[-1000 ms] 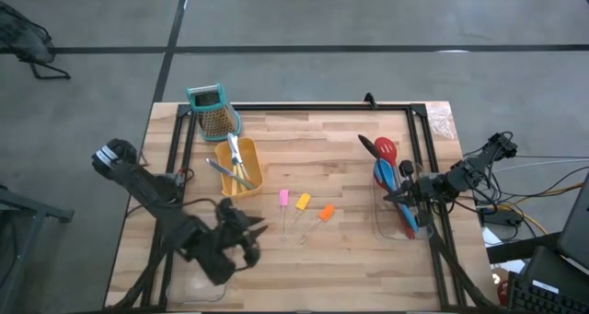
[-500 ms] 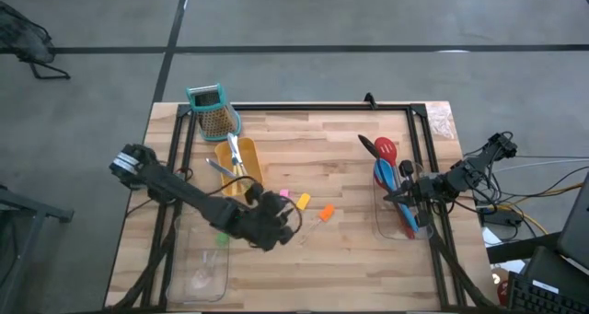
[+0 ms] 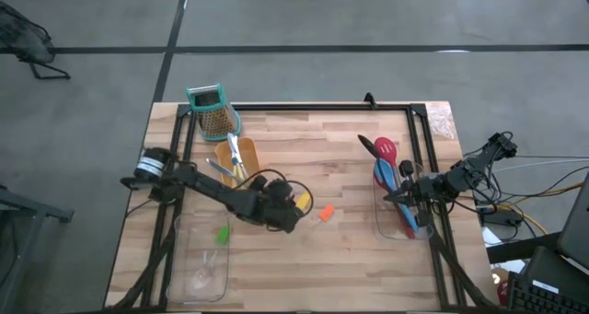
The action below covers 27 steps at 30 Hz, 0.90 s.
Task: Pick & Place Kitchen Items
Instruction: Put the yellow spatula into the left transparent bin
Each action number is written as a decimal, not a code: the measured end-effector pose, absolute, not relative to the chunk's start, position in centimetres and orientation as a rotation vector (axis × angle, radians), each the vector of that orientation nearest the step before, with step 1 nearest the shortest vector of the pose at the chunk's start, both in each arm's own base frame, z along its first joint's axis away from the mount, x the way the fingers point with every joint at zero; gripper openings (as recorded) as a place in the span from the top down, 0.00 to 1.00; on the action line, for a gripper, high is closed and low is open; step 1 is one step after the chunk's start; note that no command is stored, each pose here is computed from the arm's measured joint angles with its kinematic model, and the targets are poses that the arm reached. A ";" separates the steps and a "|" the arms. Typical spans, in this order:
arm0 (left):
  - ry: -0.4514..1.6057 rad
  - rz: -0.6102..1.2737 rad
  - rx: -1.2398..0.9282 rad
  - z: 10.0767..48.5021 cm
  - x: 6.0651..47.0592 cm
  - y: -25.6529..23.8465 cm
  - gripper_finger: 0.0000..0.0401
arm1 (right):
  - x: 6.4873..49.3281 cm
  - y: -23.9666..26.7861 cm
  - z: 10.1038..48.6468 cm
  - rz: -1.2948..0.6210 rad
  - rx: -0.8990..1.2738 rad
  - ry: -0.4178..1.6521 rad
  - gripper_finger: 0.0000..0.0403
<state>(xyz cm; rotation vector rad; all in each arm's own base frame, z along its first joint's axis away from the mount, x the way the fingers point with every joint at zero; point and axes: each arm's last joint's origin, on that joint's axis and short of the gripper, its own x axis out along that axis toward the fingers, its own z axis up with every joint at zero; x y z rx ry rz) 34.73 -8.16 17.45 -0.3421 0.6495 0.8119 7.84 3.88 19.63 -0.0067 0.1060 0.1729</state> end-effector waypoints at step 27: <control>0.832 0.866 -0.445 13.6 35.1 -6.8 0.50 | 7.8 3.9 19.6 0.173 -0.007 0.106 0.98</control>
